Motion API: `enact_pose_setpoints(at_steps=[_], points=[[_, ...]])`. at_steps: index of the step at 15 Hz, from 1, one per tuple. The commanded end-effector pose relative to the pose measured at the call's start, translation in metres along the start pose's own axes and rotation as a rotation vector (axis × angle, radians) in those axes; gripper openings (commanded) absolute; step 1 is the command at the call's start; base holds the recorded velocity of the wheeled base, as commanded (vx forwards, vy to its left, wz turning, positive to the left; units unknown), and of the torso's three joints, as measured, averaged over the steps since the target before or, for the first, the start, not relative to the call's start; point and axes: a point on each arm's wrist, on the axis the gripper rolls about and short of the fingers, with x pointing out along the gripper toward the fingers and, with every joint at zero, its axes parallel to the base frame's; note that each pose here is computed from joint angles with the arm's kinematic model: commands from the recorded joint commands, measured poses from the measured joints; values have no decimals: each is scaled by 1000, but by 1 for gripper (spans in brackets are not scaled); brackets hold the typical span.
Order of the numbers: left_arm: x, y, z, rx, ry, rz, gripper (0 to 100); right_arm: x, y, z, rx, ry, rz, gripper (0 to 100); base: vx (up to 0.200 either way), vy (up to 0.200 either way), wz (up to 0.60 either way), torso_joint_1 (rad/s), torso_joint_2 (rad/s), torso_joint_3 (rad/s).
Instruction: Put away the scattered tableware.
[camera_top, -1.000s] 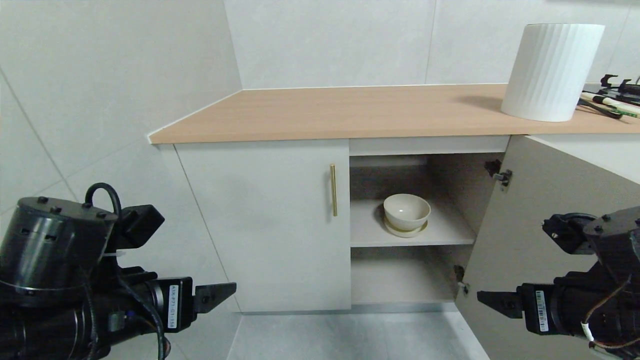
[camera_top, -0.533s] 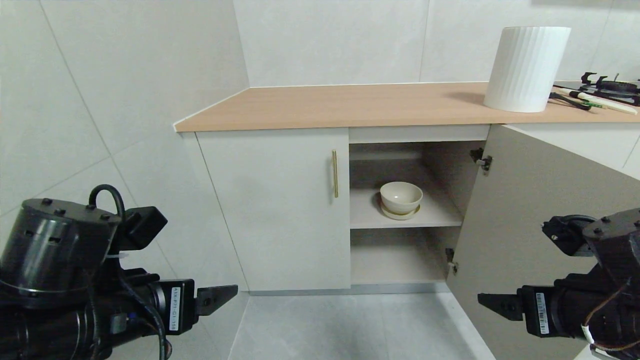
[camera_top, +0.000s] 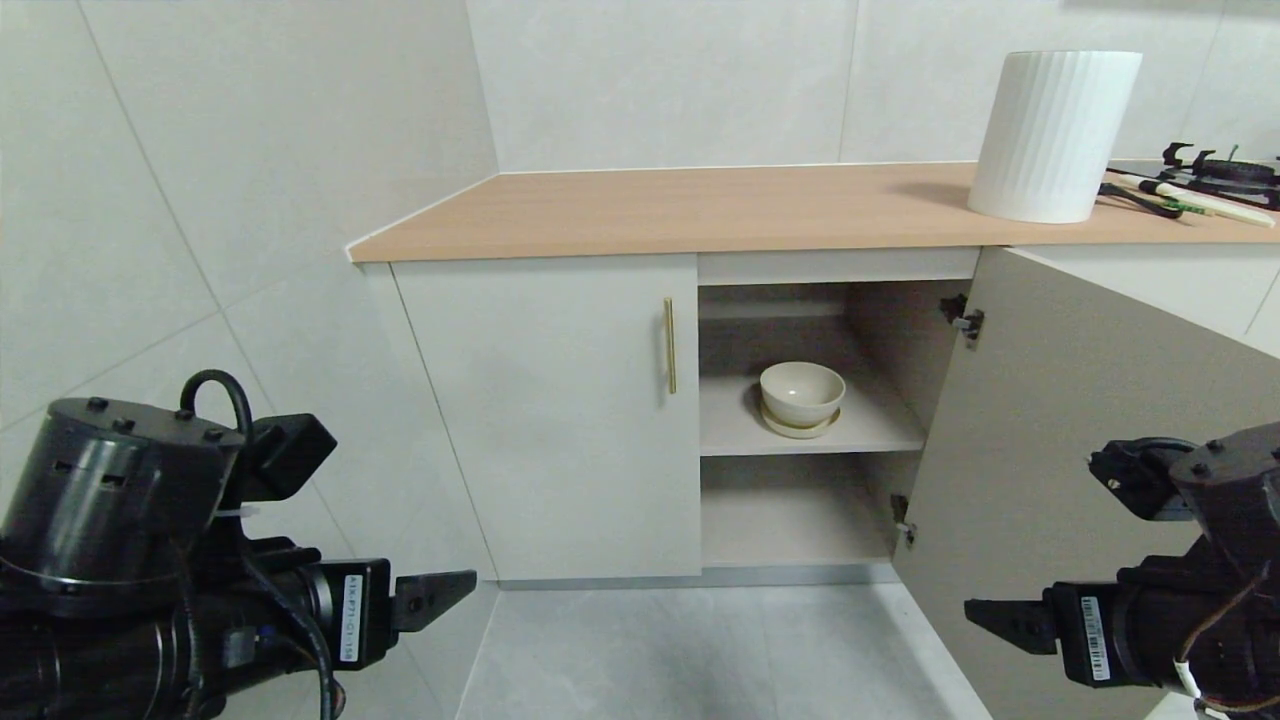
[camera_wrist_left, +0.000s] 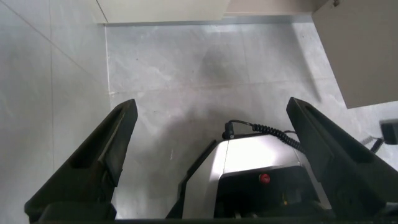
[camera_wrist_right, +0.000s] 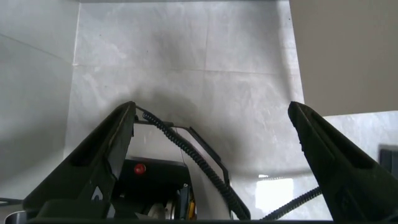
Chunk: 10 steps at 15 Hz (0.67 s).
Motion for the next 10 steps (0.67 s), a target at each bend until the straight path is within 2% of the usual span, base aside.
enact_pose_setpoints(at_steps=[1, 3, 5, 7, 10], points=[[1, 0, 0, 1, 2, 1, 100, 0, 0, 0, -1, -1, 1, 100, 0, 0, 0, 0, 0, 0], [1, 0, 0, 1, 2, 1, 100, 0, 0, -1, -7, 6, -2, 100, 0, 0, 0, 0, 0, 0], [1, 0, 0, 3, 3, 1, 100, -1, -3, -5, -23, 50, -24, 100, 0, 0, 0, 0, 0, 0], [2, 0, -1, 3, 7, 3, 100, -2, -4, -7, -56, 69, -34, 100, 0, -200, 0, 7, 5, 0], [2, 0, -1, 4, 9, 4, 100, -11, -12, -16, -129, 145, -65, 100, 0, -200, 0, 7, 1, 6]])
